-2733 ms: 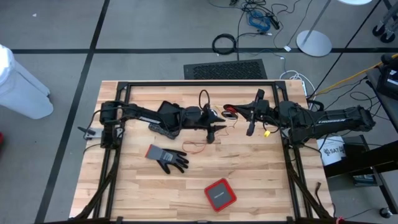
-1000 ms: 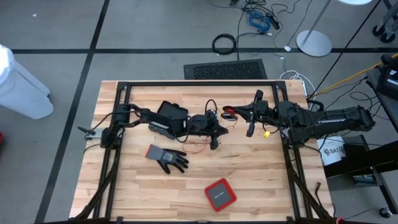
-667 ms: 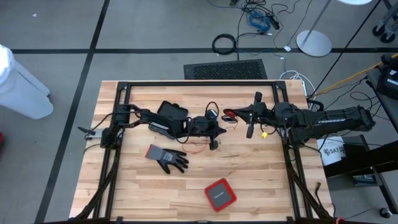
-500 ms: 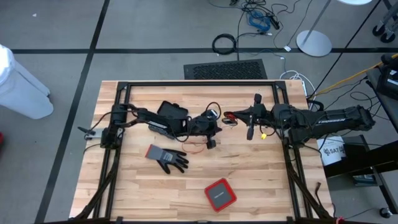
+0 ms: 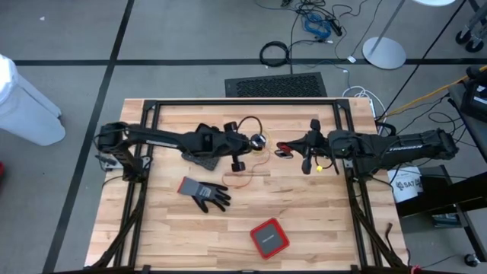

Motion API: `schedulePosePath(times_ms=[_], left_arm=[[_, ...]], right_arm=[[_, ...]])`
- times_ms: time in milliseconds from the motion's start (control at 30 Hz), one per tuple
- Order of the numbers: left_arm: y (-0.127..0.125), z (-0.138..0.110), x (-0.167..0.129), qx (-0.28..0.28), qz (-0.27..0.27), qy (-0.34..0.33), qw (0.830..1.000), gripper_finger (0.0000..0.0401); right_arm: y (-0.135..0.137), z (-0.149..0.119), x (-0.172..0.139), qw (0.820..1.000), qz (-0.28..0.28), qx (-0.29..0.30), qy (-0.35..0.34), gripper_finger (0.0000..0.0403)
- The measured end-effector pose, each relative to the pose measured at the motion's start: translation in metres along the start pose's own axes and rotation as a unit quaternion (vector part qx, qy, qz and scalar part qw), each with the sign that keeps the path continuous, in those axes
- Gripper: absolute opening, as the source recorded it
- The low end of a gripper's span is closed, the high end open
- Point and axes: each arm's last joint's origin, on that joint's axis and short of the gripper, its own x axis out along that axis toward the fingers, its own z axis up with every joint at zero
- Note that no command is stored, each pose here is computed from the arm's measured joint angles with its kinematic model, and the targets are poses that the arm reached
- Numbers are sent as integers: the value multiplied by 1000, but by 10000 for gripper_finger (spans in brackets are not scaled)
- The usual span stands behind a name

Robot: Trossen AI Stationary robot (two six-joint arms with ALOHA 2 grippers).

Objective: Coil cords
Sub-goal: Coil the red wire onto the spool

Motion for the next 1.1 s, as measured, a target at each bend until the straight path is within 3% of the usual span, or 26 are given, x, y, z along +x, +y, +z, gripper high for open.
schedulePosePath(times_ms=[267, 700, 1100], left_arm=[[13, 4, -37, -6, 19, 9, 1000, 0], [3, 8, -44, -17, -14, -7, 1000, 0], [-8, 14, -48, -15, -57, -39, 997, 0]], right_arm=[[0, -3, 0, 1000, -2, -1, 15, 0], [2, -20, 22, 995, -18, -19, 92, 0], [-1, -43, 62, 983, -83, -60, 154, 0]])
